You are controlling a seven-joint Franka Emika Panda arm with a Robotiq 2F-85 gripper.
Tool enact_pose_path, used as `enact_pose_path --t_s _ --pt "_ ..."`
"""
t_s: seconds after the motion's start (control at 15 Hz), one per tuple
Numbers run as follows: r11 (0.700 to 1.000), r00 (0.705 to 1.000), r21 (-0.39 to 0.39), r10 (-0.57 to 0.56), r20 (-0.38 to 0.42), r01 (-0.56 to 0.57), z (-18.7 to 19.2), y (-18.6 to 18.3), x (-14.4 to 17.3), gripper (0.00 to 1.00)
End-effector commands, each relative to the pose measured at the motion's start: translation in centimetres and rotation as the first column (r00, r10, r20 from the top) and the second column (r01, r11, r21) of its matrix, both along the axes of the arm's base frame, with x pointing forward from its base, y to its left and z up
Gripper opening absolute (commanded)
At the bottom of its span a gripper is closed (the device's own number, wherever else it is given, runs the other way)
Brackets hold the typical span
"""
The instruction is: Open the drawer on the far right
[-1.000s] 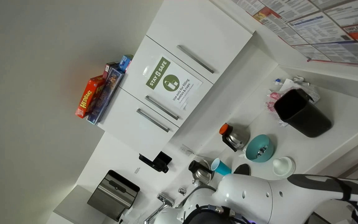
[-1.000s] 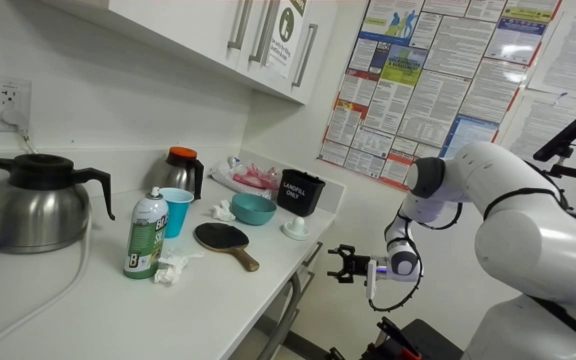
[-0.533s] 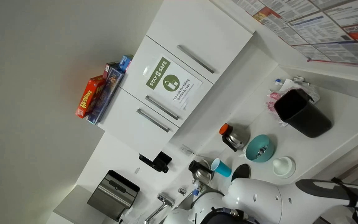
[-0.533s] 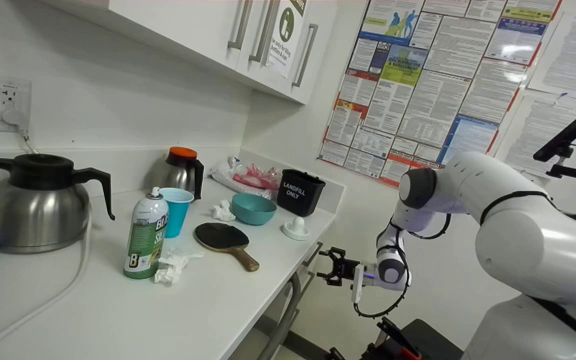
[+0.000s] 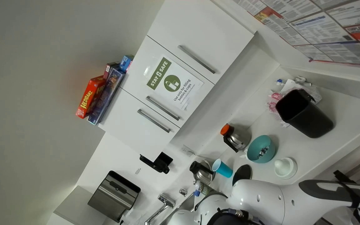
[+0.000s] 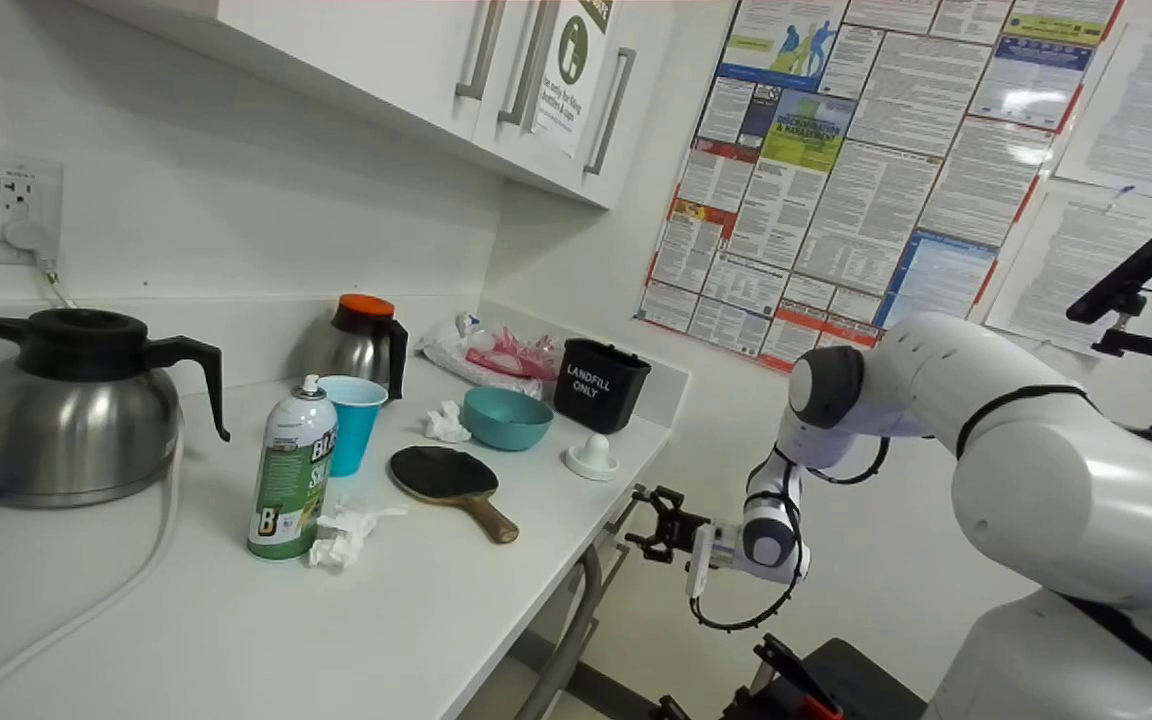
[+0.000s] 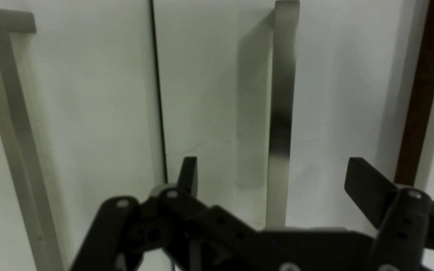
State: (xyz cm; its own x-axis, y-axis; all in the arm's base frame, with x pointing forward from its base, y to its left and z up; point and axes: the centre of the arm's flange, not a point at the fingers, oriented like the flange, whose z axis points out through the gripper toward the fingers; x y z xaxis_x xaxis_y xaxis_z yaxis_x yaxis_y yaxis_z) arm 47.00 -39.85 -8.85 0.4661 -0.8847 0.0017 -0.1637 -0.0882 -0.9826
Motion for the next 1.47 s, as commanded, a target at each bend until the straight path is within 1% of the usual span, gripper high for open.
enact_pose_path --t_s 0.0,0.07,0.13,0.2,0.47,0.6,0.67,0.73,0.8,0.87,1.13,1.4 --pt "1.000 1.000 0.005 -0.021 0.009 0.021 -0.2 -0.2 1.8 0.75" --pt "1.000 1.000 0.006 -0.021 0.014 0.020 -0.2 -0.1 2.1 0.72" --pt "1.000 1.000 0.006 -0.020 0.017 0.020 -0.1 0.0 2.3 0.66" --pt "1.000 1.000 0.006 -0.020 0.020 0.020 -0.1 0.1 2.5 0.56" --pt "1.000 0.999 0.007 -0.023 0.026 0.023 0.0 0.1 2.7 0.26" --pt "1.000 0.999 0.008 -0.024 0.027 0.024 0.0 0.1 2.7 0.12" --pt "1.000 0.999 0.008 -0.024 0.029 0.024 0.0 0.2 2.7 0.04" --pt "1.000 0.999 0.007 -0.025 0.025 0.024 -0.2 0.2 2.6 0.00" --pt "1.000 0.999 0.008 -0.027 0.029 0.026 -0.3 0.3 2.5 0.01" --pt "1.000 0.999 0.010 -0.028 0.031 0.028 -0.4 0.3 2.4 0.04" --pt "0.999 0.998 0.030 -0.041 0.050 0.039 -0.6 0.1 0.7 0.04" --pt "0.996 0.996 0.067 -0.056 0.062 0.052 -2.0 -1.1 -1.8 0.04"
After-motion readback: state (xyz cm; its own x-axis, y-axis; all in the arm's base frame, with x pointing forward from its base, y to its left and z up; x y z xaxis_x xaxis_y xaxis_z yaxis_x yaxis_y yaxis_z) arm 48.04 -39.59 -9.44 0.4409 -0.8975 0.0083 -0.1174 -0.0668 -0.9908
